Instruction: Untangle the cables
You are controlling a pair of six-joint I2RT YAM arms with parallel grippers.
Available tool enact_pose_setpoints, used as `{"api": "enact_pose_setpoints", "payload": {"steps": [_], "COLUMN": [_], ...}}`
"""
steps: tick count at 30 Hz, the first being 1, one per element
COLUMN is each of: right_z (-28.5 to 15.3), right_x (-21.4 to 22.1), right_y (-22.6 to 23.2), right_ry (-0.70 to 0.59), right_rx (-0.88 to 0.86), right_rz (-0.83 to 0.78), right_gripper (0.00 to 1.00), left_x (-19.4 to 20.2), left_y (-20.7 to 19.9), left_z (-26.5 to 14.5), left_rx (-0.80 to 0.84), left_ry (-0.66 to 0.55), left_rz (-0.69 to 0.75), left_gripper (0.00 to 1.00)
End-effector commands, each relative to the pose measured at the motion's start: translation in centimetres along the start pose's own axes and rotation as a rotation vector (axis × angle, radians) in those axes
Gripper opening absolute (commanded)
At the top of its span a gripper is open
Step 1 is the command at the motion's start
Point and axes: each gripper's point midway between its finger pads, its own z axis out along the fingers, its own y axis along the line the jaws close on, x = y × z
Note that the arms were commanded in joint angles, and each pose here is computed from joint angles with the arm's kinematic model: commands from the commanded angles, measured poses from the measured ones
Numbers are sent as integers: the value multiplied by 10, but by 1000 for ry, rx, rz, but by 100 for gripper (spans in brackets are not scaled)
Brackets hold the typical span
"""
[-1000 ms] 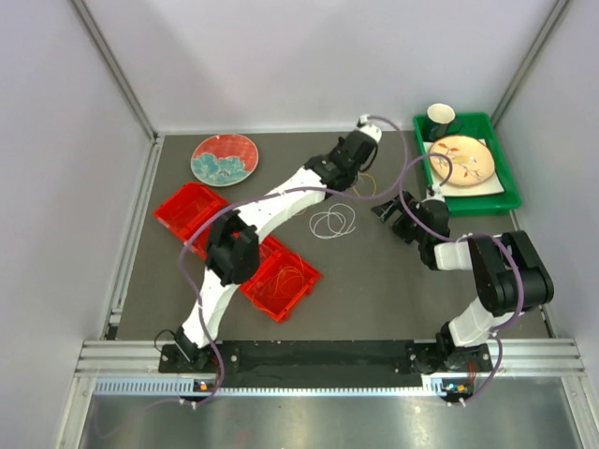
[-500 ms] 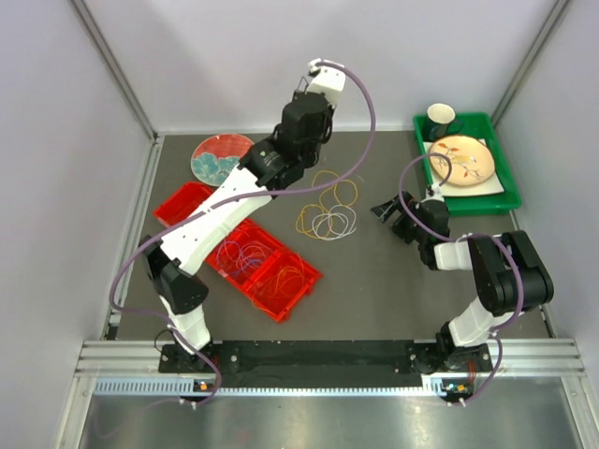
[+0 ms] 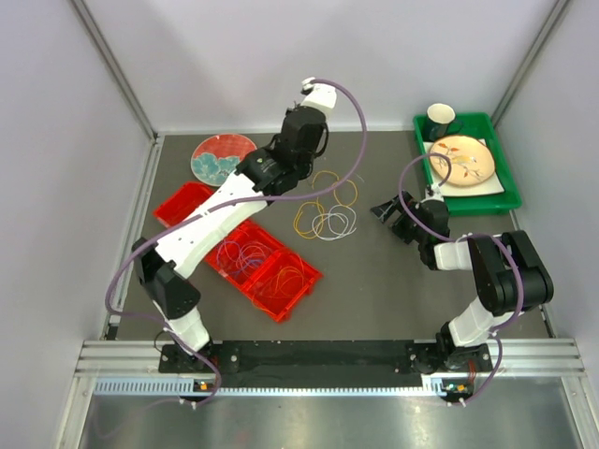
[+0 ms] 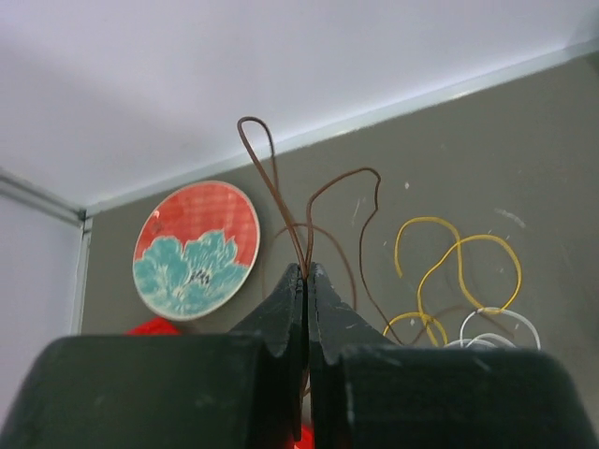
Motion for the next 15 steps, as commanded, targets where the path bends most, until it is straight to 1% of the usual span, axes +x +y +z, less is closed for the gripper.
{"api": "enact_pose_setpoints", "payload": {"steps": [1, 2, 3, 8, 9, 10, 11, 15], "right_z": [6, 6, 6, 6, 6, 6, 6, 6], "right_x": [-15, -15, -14, -14, -13, -13, -13, -13], "right_y": [13, 14, 14, 14, 14, 14, 15, 15], "right_ry": [-34, -33, -32, -29, -27, -27, -27, -23], "right_rx": [-42, -44, -45, -46, -45, -45, -48, -48], "right_rz": [-27, -28, -28, -28, -29, -29, -29, -27], "right_gripper": [99, 99, 99, 99, 99, 99, 99, 99], "left_x": [3, 2, 7, 39, 46, 60, 61, 81], "left_y": [46, 64, 72, 138, 146, 151, 168, 195], "left_z": [-28, -36, -39, -63, -66, -67, -77, -95], "left_rx": [-64, -89, -105, -217, -235, -247, -278, -358], "left_ry": [19, 14, 24, 52, 58, 85, 71, 77], "left_rz": [-105, -132, -154, -231, -250, -247, -269, -295], "left_gripper": [0, 0, 0, 0, 0, 0, 0, 0]}}
